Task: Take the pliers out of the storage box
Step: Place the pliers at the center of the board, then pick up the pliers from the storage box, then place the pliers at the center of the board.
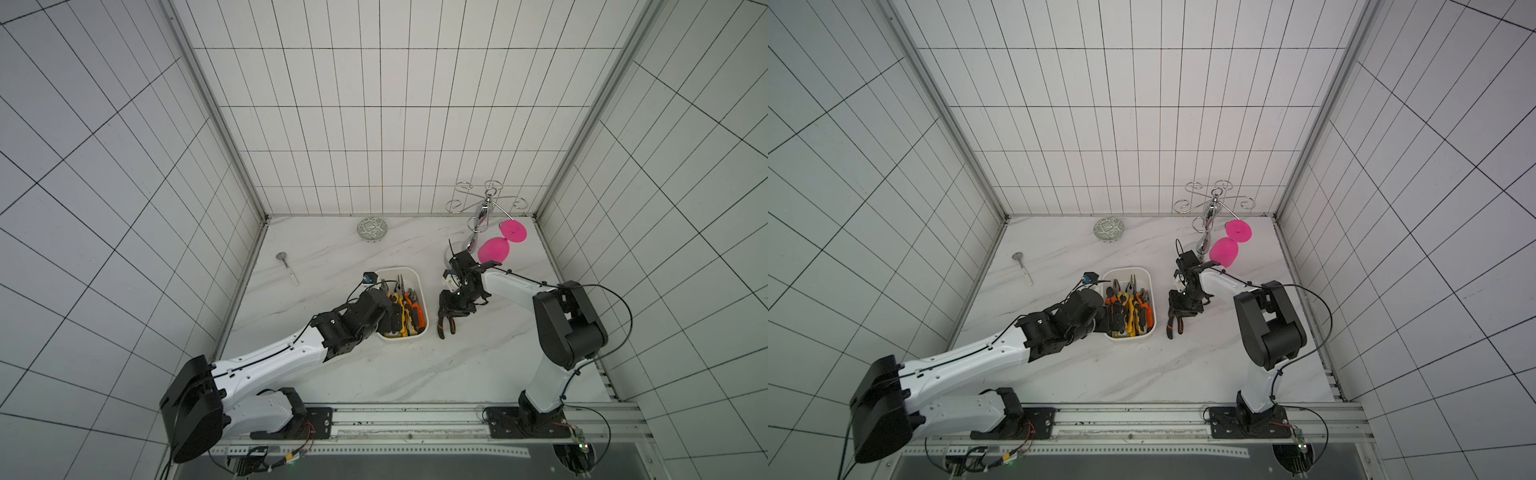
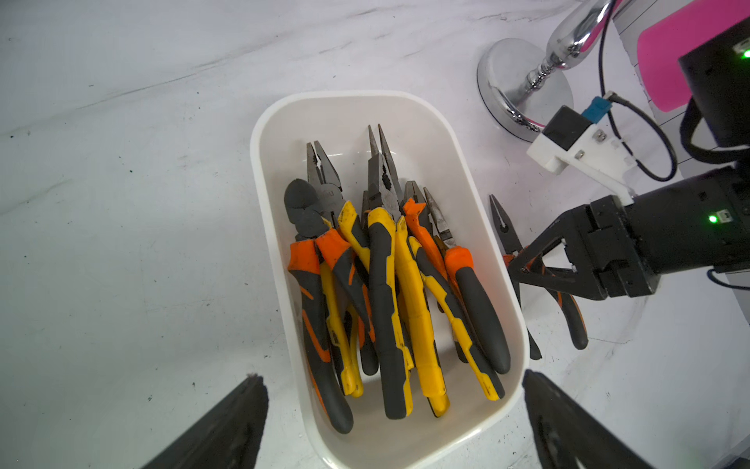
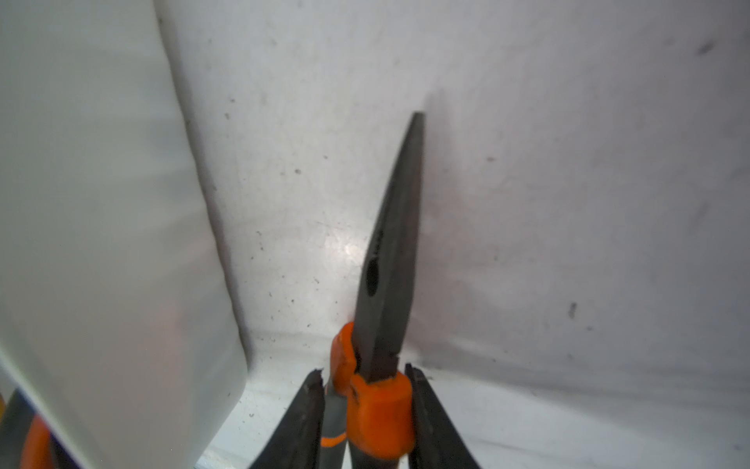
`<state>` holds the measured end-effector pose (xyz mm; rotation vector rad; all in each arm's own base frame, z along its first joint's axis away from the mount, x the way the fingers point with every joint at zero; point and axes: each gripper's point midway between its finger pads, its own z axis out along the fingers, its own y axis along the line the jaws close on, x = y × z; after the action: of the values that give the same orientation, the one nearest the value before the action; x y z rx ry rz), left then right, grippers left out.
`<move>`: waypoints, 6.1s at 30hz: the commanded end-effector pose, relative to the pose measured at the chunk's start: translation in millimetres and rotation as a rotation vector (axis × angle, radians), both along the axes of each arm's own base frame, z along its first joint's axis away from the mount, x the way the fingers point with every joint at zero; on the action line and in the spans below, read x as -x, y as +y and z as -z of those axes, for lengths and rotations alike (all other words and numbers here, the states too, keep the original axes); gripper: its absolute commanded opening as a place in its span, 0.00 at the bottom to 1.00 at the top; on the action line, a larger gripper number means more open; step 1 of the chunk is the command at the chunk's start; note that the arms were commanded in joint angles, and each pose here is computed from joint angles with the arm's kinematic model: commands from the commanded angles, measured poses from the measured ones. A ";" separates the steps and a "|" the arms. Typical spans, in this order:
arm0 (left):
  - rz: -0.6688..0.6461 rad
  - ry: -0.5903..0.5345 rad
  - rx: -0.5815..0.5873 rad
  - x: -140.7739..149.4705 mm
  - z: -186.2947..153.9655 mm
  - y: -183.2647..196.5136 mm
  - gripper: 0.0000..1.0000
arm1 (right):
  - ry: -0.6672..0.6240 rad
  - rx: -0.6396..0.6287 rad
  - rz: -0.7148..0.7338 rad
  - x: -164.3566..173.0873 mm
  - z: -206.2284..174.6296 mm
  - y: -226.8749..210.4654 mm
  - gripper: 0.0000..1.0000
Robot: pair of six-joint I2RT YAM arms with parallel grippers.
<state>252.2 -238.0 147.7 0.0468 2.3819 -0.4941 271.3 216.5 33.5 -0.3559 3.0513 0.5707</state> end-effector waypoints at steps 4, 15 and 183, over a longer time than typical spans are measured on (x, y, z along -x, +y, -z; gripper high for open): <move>-0.029 0.054 -0.041 -7.4 2.6 -1.4 0.99 | -0.067 0.056 0.051 7.9 -11.8 -20.8 0.44; -0.022 0.158 -0.286 -5.0 18.7 -8.7 0.93 | -0.186 0.060 0.114 28.0 -41.9 -48.7 0.63; 0.019 -0.012 -0.123 -10.9 -1.2 -17.1 0.99 | -0.202 0.081 0.260 2.7 -50.6 -96.7 0.78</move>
<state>255.6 -273.9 151.2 0.2560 2.3337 -0.4906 283.2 125.3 81.0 -0.0350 2.8690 0.3591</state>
